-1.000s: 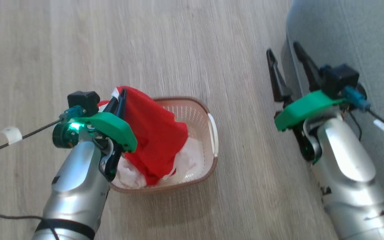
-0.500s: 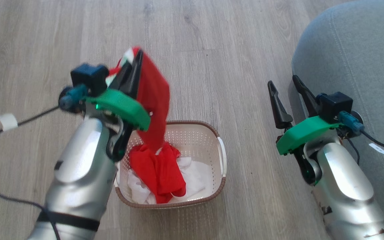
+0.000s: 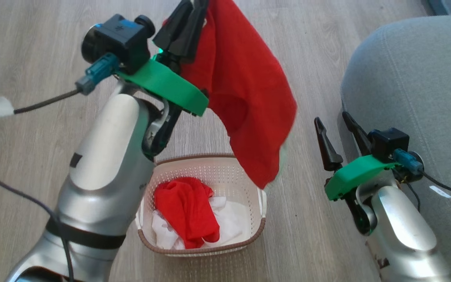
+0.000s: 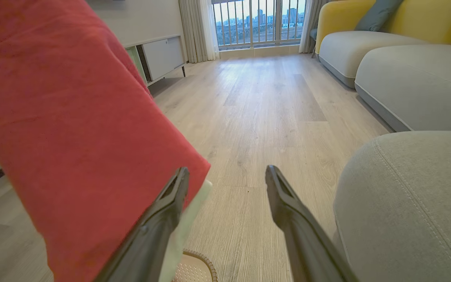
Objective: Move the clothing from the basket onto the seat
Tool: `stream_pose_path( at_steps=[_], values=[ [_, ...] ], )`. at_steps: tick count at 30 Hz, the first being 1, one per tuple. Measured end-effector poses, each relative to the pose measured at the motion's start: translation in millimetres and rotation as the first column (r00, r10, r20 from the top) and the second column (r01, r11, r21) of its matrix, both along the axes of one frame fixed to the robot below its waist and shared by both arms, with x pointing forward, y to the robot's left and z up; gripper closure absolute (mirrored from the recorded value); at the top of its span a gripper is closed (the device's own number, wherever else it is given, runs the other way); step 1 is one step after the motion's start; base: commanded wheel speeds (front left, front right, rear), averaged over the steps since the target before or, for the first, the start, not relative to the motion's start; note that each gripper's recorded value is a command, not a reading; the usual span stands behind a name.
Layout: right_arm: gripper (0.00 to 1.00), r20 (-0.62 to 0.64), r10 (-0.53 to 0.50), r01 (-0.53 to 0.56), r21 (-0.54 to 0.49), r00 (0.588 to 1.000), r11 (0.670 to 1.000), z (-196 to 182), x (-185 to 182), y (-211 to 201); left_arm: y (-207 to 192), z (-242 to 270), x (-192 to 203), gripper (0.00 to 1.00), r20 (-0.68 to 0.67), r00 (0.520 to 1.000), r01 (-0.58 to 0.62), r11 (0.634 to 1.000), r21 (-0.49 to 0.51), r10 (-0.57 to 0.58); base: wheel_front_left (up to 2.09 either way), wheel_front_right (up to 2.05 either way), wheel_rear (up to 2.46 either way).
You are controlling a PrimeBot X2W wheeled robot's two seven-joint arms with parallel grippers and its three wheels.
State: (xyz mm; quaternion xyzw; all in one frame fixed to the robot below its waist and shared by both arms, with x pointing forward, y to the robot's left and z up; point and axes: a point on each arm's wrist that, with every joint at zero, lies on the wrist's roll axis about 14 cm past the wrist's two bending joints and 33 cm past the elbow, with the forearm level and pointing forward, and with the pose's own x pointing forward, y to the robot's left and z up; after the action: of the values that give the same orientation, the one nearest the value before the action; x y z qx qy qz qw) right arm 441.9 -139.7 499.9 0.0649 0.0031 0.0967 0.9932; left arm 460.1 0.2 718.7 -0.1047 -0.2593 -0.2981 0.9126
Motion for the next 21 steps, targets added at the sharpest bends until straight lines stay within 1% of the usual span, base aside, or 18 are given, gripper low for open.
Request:
stream_pose_path(
  at_steps=[6,9,11,13,17,19,21],
  values=[
    [0.0,0.057,0.018,-0.019,0.012,0.998,1.0,20,-2,6,-14,7,-14,1.0,0.017,0.999,0.038,0.999,0.0,-0.038,0.0,0.0,0.0],
    [0.0,0.114,0.077,-0.079,0.017,0.991,0.997,39,-4,26,-18,6,-19,1.0,0.017,0.999,0.045,0.999,0.006,-0.046,0.0,0.0,0.0],
    [0.0,0.148,0.136,-0.139,0.011,0.98,0.99,50,-8,45,-19,5,-21,1.0,0.013,0.999,0.048,0.999,0.005,-0.048,0.0,0.0,0.0],
    [0.0,0.171,0.205,-0.208,0.001,0.964,0.978,58,-12,66,-19,3,-22,1.0,0.009,0.999,0.05,0.999,0.007,-0.05,0.0,0.0,0.0],
    [0.0,0.201,0.341,-0.335,-0.065,0.918,0.94,72,-16,102,-21,-3,-24,1.0,-0.007,0.998,0.058,0.998,0.013,-0.057,0.0,0.0,0.0],
    [0.0,0.216,0.386,-0.375,-0.092,0.897,0.922,80,-14,114,-20,-5,-23,1.0,-0.013,0.999,0.052,0.999,0.014,-0.052,0.0,0.0,0.0],
    [0.0,0.2,0.421,-0.406,-0.115,0.884,0.907,80,-10,124,-20,-7,-24,1.0,-0.022,0.998,0.058,0.998,0.009,-0.058,0.0,0.0,0.0]
  ],
)
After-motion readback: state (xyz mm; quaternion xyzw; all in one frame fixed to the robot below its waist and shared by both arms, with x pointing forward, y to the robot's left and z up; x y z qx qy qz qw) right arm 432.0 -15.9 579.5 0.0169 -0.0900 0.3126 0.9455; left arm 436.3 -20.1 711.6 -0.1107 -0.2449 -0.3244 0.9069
